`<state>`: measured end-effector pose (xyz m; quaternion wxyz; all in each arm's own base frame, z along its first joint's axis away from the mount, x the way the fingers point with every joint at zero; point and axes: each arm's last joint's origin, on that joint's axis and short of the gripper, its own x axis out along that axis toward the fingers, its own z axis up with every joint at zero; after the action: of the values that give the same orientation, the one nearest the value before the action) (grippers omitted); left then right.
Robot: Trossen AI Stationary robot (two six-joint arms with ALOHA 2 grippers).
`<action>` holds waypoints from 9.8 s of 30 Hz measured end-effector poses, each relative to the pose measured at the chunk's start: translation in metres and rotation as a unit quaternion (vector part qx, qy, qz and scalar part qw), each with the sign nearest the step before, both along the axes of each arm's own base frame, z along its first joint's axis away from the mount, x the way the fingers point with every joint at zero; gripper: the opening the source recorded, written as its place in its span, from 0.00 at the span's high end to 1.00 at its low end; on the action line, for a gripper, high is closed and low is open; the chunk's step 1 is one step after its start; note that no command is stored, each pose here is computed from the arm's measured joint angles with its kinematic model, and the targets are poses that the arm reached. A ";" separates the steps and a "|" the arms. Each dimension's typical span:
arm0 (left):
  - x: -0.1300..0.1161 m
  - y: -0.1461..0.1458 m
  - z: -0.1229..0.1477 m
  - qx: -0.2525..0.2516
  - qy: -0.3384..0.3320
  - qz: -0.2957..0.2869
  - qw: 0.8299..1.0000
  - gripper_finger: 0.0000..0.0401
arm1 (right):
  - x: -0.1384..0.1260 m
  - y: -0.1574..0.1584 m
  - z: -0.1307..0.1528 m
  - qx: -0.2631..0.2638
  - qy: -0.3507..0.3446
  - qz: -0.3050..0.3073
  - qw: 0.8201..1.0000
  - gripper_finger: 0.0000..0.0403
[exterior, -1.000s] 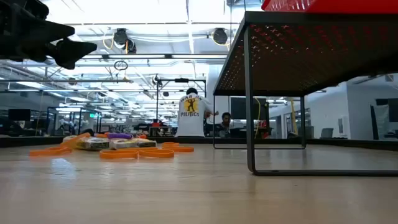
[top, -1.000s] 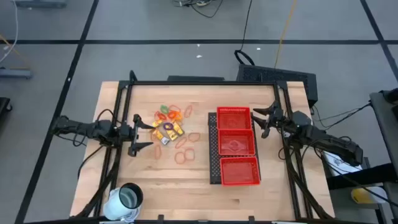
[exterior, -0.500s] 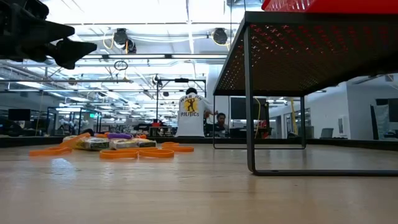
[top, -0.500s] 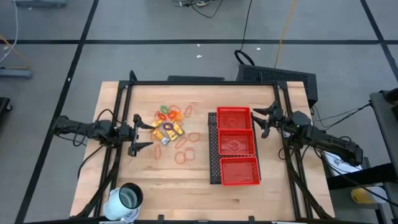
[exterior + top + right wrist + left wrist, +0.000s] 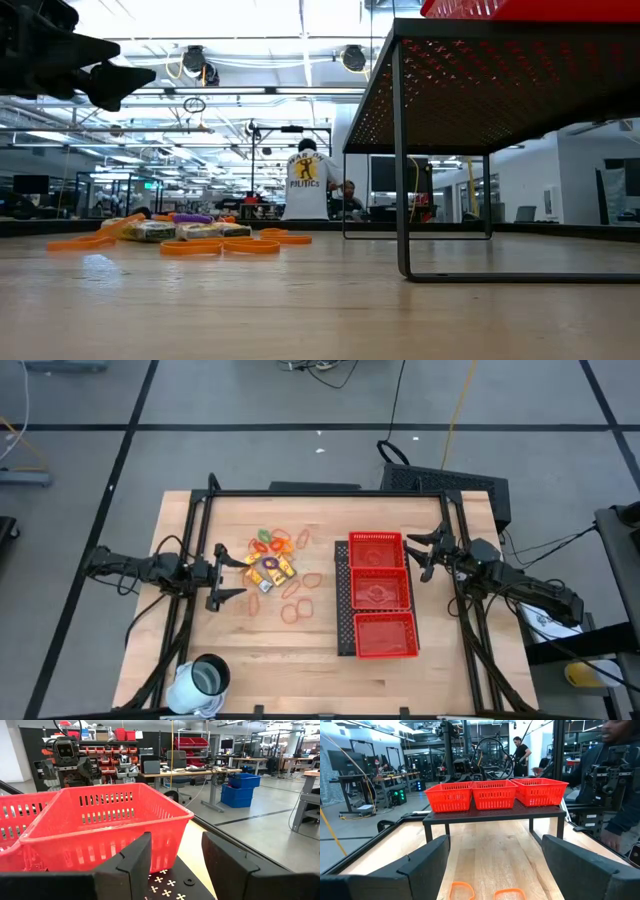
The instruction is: Pick & Place Office Desk Supplies
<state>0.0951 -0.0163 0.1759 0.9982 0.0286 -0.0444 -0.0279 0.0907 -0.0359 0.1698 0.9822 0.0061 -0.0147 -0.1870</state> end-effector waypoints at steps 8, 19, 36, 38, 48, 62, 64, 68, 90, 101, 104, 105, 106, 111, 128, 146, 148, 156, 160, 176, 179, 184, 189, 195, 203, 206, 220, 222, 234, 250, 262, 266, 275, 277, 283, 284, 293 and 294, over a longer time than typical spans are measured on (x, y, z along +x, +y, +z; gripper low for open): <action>0.000 0.000 0.000 0.000 0.000 0.000 1.000 0.19 | 0.000 0.000 0.000 0.000 0.000 0.000 1.000 0.59; 0.000 0.000 0.000 0.000 0.000 0.000 1.000 0.19 | 0.000 0.000 0.000 0.000 0.000 0.000 1.000 0.59; 0.000 0.000 0.000 0.000 0.000 0.000 1.000 0.19 | 0.000 0.000 0.000 0.000 0.000 0.000 1.000 0.59; 0.000 0.000 0.000 0.000 0.000 0.000 1.000 0.19 | 0.000 0.000 0.000 0.000 0.000 0.000 1.000 0.59; 0.000 0.000 0.000 0.000 0.000 0.000 1.000 0.19 | 0.000 0.000 0.000 0.000 0.000 0.000 1.000 0.59; 0.000 0.000 0.002 0.017 -0.013 0.002 1.000 0.19 | 0.000 0.000 0.000 0.000 0.000 0.000 1.000 0.59; -0.001 0.000 0.007 0.015 -0.037 0.003 0.999 0.19 | 0.000 0.000 0.000 0.000 0.000 0.000 1.000 0.59; -0.003 0.001 0.018 -0.039 -0.092 0.000 0.995 0.19 | 0.000 0.000 0.000 0.000 0.000 0.000 1.000 0.59; -0.017 0.027 0.013 -0.271 -0.145 0.487 0.817 0.19 | 0.000 0.000 0.000 0.000 0.000 0.000 1.000 0.59; 0.010 0.024 0.015 -0.393 -0.090 0.361 0.841 0.19 | 0.000 0.000 0.000 0.000 0.000 0.000 1.000 0.59; 0.026 0.025 0.015 -0.411 0.002 0.371 0.832 0.19 | 0.000 0.000 0.000 0.000 0.000 0.000 1.000 0.59; 0.032 0.026 0.014 -0.414 0.039 0.382 0.825 0.19 | 0.000 0.000 0.000 0.000 0.000 0.000 1.000 0.59; 0.037 0.028 0.012 -0.417 0.071 0.396 0.815 0.19 | 0.000 0.000 0.000 0.000 0.000 0.000 1.000 0.59; 0.060 0.041 0.001 -0.441 0.202 0.462 0.742 0.19 | 0.000 0.000 0.000 0.000 0.000 0.000 1.000 0.59; 0.088 0.079 -0.028 -0.464 0.254 0.505 0.682 0.19 | 0.000 0.000 0.000 0.000 0.000 0.000 1.000 0.59; 0.091 0.072 -0.031 -0.293 0.399 0.392 0.776 0.19 | 0.000 0.000 0.000 0.000 0.000 0.000 1.000 0.59; 0.090 0.071 -0.032 -0.291 0.405 0.392 0.773 0.19 | 0.000 0.000 0.000 0.000 0.000 0.000 1.000 0.59; 0.085 0.073 -0.034 -0.304 0.418 0.409 0.752 0.19 | 0.000 0.000 0.000 0.000 0.000 0.000 1.000 0.59; 0.085 0.073 -0.034 -0.304 0.418 0.409 0.752 0.20 | 0.000 0.000 0.000 0.000 0.000 0.000 1.000 0.59; 0.084 0.074 -0.034 -0.296 0.412 0.428 0.748 0.75 | 0.000 0.000 0.000 0.000 0.000 0.000 1.000 0.59; 0.084 0.074 -0.034 -0.294 0.412 0.429 0.748 0.83 | 0.000 0.000 0.000 0.000 0.000 0.000 1.000 0.59; 0.084 0.074 -0.034 -0.288 0.414 0.427 0.750 0.96 | 0.000 0.000 0.000 0.000 0.000 0.000 1.000 0.59; 0.084 0.075 -0.034 -0.288 0.413 0.430 0.750 0.98 | 0.000 0.000 0.000 0.000 0.000 0.000 1.000 0.59; 0.084 0.075 -0.032 -0.298 0.400 0.432 0.752 0.99 | 0.000 0.000 0.000 0.000 0.000 0.000 1.000 0.59; 0.082 0.070 -0.014 -0.311 0.355 0.406 0.783 0.99 | 0.000 0.000 0.000 0.000 0.000 0.000 1.000 0.59; 0.081 0.067 -0.008 -0.316 0.337 0.397 0.793 0.99 | 0.000 0.000 0.000 0.000 0.000 0.000 1.000 0.59; 0.080 0.057 -0.001 -0.354 0.325 0.364 0.798 0.89 | 0.000 0.000 0.000 0.000 0.000 0.000 1.000 0.59; 0.079 0.059 -0.008 -0.374 0.328 0.400 0.770 0.84 | 0.000 0.000 0.000 0.000 0.000 0.000 1.000 0.59; 0.063 0.080 -0.028 -0.437 0.318 0.544 0.642 0.49 | 0.000 0.000 0.000 0.000 -0.001 0.000 1.000 0.59; 0.075 0.100 -0.037 -0.457 0.322 0.509 0.654 0.43 | 0.000 0.000 0.000 -0.001 -0.002 0.000 1.000 0.59; 0.073 0.109 -0.044 -0.455 0.326 0.530 0.637 0.51 | 0.000 0.000 0.000 -0.001 -0.002 0.000 1.000 0.59; 0.072 0.111 -0.044 -0.459 0.327 0.529 0.635 0.63 | 0.000 0.000 0.000 -0.001 -0.002 0.000 1.000 0.59; 0.072 0.110 -0.044 -0.453 0.334 0.523 0.640 0.82 | 0.000 0.000 0.000 -0.001 -0.002 0.000 1.000 0.59; 0.072 0.110 -0.044 -0.446 0.338 0.522 0.643 0.85 | 0.000 0.000 0.000 -0.001 -0.002 0.000 1.000 0.59; 0.073 0.111 -0.043 -0.429 0.339 0.523 0.654 0.98 | 0.000 0.000 0.000 -0.001 -0.002 0.000 1.000 0.59; 0.073 0.112 -0.043 -0.427 0.338 0.523 0.656 0.98 | 0.000 0.000 0.000 -0.001 -0.002 0.000 1.000 0.59; 0.076 0.113 -0.025 -0.409 0.290 0.497 0.709 0.99 | 0.000 0.000 0.000 -0.001 -0.002 0.000 1.000 0.59; 0.075 0.113 -0.021 -0.406 0.283 0.493 0.716 0.99 | 0.000 0.000 0.000 -0.001 -0.002 0.000 1.000 0.59</action>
<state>0.1704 0.0963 0.1550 0.7524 -0.3712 0.2530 0.4818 0.0906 -0.0359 0.1702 0.9822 0.0058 -0.0166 -0.1871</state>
